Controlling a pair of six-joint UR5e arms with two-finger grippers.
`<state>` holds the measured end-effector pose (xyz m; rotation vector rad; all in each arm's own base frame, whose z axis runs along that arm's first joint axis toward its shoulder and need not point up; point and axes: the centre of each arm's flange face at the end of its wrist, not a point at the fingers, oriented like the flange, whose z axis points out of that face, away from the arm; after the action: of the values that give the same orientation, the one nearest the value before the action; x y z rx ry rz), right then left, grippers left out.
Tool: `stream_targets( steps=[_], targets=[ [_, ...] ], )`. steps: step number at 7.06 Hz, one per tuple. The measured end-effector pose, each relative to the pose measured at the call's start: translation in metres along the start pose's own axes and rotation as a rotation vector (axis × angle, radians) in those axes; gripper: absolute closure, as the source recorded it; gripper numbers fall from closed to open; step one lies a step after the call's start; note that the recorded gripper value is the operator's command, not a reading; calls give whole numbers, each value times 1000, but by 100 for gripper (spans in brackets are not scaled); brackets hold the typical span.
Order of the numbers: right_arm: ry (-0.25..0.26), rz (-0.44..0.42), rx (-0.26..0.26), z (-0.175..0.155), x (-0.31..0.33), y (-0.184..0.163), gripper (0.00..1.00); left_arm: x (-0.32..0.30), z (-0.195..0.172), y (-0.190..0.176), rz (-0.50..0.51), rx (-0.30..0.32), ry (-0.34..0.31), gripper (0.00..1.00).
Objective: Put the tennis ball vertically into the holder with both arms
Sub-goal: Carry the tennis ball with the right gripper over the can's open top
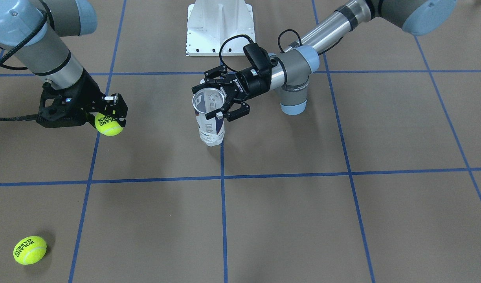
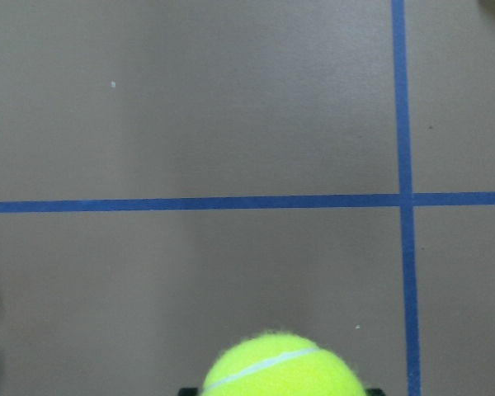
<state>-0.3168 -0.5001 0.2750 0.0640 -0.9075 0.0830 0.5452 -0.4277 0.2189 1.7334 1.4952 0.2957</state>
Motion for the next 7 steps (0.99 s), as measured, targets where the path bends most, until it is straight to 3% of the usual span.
stream_targets(
  steps=[7],
  targets=[
    [-107, 72, -6, -32, -88, 11, 100, 2, -15, 15, -3, -13, 5, 22]
  ],
)
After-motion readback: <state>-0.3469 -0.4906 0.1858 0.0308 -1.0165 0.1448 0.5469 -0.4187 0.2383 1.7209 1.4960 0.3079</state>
